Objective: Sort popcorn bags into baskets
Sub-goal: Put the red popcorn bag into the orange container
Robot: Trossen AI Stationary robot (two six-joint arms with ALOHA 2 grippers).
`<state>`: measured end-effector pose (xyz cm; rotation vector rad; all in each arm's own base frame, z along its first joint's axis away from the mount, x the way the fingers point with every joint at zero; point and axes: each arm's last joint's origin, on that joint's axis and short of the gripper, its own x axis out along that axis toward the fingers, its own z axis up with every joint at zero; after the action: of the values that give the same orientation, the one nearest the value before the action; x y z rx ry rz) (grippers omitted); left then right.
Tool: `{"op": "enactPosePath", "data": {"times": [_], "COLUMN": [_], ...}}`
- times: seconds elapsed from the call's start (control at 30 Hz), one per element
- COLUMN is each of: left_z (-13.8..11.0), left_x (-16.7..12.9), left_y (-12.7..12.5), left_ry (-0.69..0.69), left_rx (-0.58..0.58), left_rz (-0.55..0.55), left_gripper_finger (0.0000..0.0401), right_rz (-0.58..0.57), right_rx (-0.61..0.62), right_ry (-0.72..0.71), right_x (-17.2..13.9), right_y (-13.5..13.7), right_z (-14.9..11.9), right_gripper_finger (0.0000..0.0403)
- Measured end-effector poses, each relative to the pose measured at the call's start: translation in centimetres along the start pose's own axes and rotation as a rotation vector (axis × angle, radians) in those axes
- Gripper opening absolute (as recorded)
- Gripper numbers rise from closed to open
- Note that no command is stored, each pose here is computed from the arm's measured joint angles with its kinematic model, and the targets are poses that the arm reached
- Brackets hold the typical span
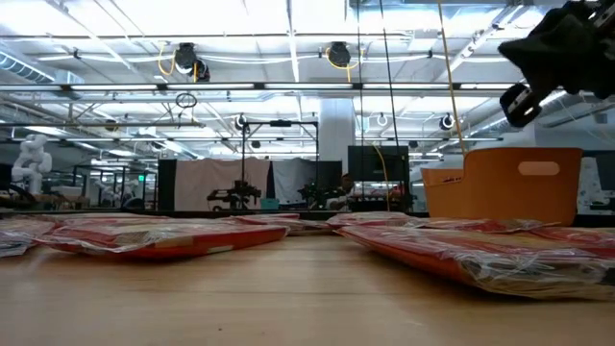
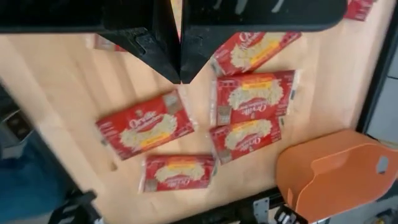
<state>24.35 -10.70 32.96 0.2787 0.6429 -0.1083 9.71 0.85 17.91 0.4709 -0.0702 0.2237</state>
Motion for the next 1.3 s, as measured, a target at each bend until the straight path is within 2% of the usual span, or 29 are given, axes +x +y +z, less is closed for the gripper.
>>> {"op": "enactPosePath", "data": {"times": [0.1,0.23,0.4,0.53,0.73,1.03,1.2,1.3], "left_z": [0.1,0.1,0.0,-0.1,-0.1,-0.1,-0.1,-0.3], "left_x": [1.1,1.7,2.1,2.2,2.2,2.2,2.2,2.2], "left_y": [0.1,1.2,2.5,3.0,3.2,3.2,3.2,3.2], "left_ry": [0.007,0.012,0.026,0.031,0.031,0.032,0.033,0.046], "left_rx": [0.031,0.007,-0.032,-0.058,-0.095,-0.120,-0.125,-0.143], "left_rz": [0.017,0.050,0.087,0.103,0.106,0.105,0.105,0.106], "left_gripper_finger": [0.0010,0.0010,0.0010,0.0010,0.0010,0.0010,0.0010,0.0010], "right_rz": [0.026,0.019,-0.053,-0.061,-0.159,-0.268,-0.299,-0.311], "right_rx": [-0.062,-0.065,-0.051,-0.068,-0.094,-0.166,-0.175,-0.191], "right_ry": [-0.045,-0.109,-0.122,-0.172,-0.026,0.263,0.360,0.411], "right_x": [0.0,0.0,0.0,0.0,1.0,5.3,7.7,9.1], "right_y": [0.3,0.5,0.3,1.4,3.8,7.0,7.8,7.5], "right_z": [0.4,1.0,1.1,3.3,8.5,16.1,18.3,18.2], "right_gripper_finger": [0.0000,0.0000,0.0000,0.0000,0.0000,0.0000,0.0000,0.0000]}}
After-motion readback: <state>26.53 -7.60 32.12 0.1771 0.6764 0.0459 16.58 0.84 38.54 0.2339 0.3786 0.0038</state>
